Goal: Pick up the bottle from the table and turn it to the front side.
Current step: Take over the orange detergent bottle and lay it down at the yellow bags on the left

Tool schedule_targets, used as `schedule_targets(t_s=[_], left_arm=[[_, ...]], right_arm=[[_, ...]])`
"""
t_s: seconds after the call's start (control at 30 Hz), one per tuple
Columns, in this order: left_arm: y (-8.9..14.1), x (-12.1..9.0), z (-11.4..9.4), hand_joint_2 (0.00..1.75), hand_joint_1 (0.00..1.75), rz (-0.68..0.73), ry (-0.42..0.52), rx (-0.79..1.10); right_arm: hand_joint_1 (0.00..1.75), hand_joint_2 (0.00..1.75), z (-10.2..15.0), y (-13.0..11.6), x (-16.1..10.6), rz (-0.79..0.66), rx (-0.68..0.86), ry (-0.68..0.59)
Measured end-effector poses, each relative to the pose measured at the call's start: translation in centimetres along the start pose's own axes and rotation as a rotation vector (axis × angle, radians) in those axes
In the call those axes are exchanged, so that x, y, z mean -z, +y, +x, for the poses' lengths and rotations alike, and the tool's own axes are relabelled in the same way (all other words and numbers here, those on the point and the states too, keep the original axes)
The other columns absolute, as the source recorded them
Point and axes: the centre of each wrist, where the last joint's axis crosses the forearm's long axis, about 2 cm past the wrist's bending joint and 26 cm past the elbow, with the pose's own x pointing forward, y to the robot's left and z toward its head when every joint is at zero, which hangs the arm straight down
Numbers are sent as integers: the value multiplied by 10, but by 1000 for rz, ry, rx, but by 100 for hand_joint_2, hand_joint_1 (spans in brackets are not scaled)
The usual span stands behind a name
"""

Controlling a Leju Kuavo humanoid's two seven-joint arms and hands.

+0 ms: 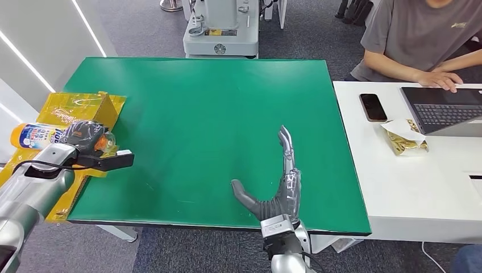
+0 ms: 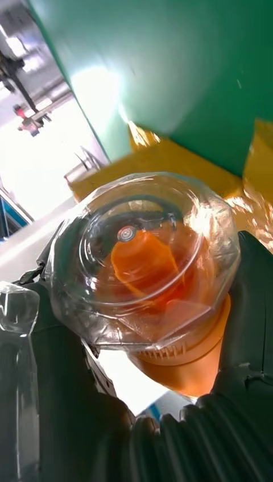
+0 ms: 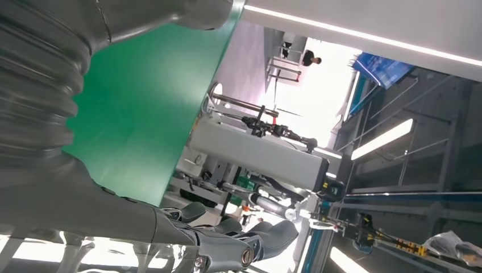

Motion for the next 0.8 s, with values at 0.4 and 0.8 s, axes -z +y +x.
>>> schedule_targets(t_s=[0.4, 0.8], left_arm=[[-35, -7, 18, 175, 175, -44, 5, 102], [-46, -4, 44, 175, 175, -39, -46, 112]], right_arm=[[0, 175, 3, 1, 4, 21, 6, -9], [0, 175, 5, 1, 5, 34, 3, -8]])
